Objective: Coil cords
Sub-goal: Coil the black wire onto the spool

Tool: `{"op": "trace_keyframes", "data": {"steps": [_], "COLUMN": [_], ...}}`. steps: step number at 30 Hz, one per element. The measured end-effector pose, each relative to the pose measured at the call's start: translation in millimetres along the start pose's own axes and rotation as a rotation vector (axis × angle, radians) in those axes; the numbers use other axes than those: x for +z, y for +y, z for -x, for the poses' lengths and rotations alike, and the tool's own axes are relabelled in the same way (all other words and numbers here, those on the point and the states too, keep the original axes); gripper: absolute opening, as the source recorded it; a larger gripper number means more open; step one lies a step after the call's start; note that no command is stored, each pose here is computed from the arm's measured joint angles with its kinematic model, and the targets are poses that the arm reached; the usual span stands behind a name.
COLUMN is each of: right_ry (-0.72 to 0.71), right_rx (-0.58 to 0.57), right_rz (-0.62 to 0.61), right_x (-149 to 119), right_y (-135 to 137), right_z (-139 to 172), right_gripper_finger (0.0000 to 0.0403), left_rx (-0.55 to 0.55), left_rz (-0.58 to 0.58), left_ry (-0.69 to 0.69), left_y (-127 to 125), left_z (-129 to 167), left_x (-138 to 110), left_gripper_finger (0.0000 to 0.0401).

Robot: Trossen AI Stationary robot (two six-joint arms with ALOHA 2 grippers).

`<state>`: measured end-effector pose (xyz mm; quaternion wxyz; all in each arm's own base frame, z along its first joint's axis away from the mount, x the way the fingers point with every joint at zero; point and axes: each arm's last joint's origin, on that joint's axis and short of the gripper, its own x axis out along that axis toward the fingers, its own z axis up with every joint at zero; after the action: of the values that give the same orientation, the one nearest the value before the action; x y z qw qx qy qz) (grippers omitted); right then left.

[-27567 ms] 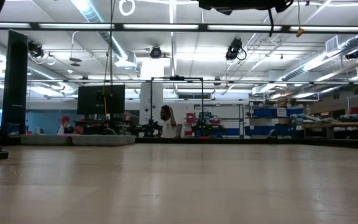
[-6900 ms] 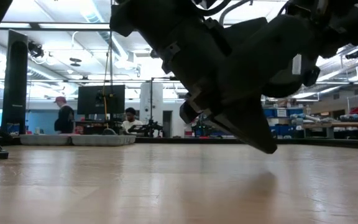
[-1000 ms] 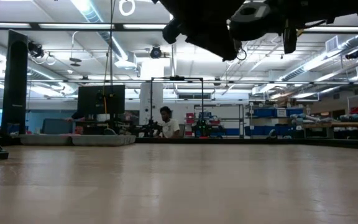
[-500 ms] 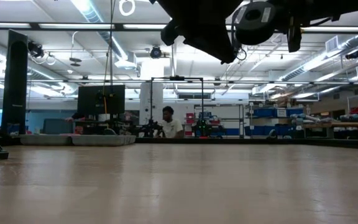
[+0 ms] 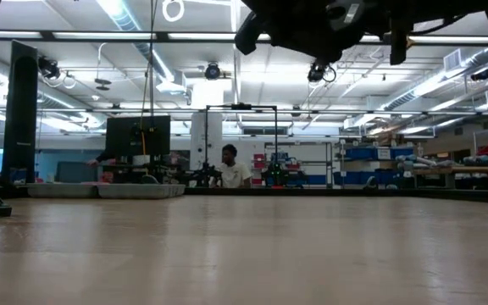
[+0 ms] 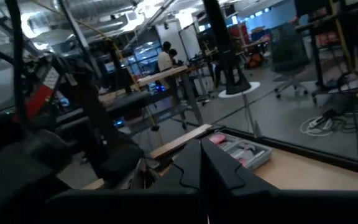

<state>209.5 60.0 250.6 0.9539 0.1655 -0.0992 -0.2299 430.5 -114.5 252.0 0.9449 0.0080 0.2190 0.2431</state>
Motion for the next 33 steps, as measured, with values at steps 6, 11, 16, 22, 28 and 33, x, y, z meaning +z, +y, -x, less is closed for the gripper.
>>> {"op": "trace_keyframes", "data": {"steps": [6,11,16,22,28,33], "right_ry": [0.012,0.045,0.106,0.154,0.298,0.358], "right_rx": [-0.028,-0.039,-0.056,-0.054,-0.088,-0.073], "right_rz": [0.024,0.07,0.103,0.143,0.171,0.187], "right_x": [-8,-16,-28,-40,-58,-65], "right_y": [-3,-3,-4,-5,-9,-8], "right_z": [-7,-9,-9,-10,-1,6], "right_gripper_finger": [0.0,0.0,0.0,0.0,0.0,0.0], "left_rx": [0.005,0.003,-0.001,-0.029,-0.062,-0.095], "left_rz": [0.029,0.036,0.037,0.077,0.111,0.147], "left_ry": [-0.051,-0.05,-0.023,0.01,0.018,0.05], "left_y": [6,7,4,-4,-14,-22], "left_z": [-7,-8,-14,-33,-38,-51], "left_x": [9,9,1,-17,-29,-45], "left_gripper_finger": [0.0,0.0,0.0,0.0,0.0,0.0]}}
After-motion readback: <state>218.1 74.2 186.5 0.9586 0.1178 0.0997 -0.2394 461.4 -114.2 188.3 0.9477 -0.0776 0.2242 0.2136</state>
